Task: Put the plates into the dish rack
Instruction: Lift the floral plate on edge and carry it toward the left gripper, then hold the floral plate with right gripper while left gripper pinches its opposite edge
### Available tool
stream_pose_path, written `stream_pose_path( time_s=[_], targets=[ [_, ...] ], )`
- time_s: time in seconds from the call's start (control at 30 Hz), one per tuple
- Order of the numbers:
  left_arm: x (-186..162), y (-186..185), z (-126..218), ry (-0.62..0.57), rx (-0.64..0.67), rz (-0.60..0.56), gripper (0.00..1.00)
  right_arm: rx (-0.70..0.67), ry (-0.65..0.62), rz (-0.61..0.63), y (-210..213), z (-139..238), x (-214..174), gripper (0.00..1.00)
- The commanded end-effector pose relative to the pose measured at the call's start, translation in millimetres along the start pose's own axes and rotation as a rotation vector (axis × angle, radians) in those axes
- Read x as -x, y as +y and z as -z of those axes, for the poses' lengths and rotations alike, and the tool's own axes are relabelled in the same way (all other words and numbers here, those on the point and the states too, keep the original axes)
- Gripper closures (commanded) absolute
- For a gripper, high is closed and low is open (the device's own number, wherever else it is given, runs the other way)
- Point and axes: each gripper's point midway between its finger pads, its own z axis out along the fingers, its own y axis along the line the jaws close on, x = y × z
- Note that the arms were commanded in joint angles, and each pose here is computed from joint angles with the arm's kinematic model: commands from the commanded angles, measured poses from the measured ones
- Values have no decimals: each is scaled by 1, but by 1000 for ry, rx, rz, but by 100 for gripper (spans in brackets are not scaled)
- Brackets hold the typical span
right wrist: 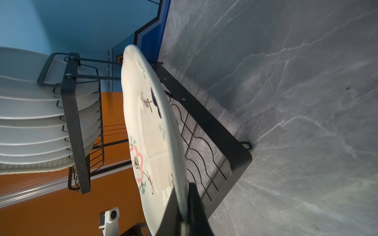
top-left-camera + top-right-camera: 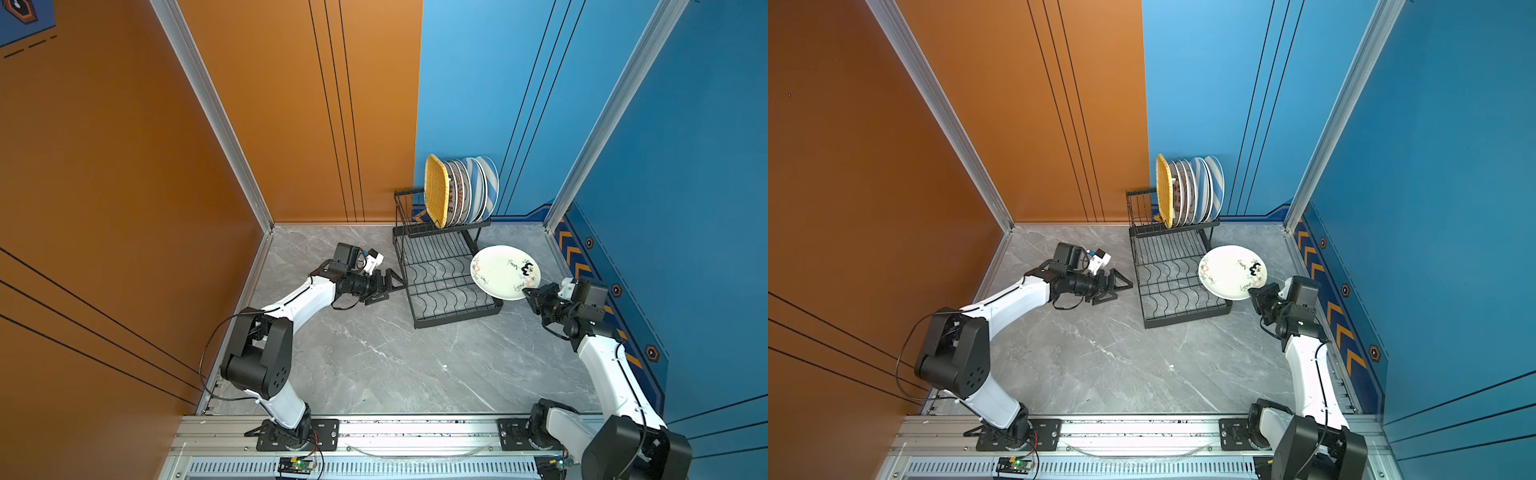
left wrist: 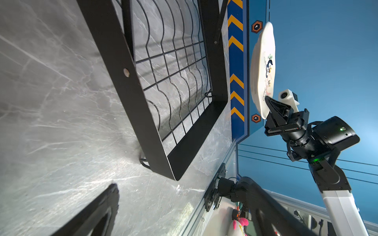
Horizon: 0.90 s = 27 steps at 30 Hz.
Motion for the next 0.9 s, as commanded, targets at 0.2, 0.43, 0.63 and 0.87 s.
stream_pose_path(
  time_s=[0.2,0.43,0.63,0.87],
  targets=[
    [-11,-46,-5,78,-120,-99,2,146,172,177,48,9,-73,100],
    [-8,-74,-6,60,-224,-111,18,225,271,261,74,12,-114,100],
    [-3,-83,-6,40,-253,-111,31,295,339,314,96,12,-139,100],
    [-9,-87,-9,54,-257,-115,46,340,398,352,113,7,-158,100]
  ],
)
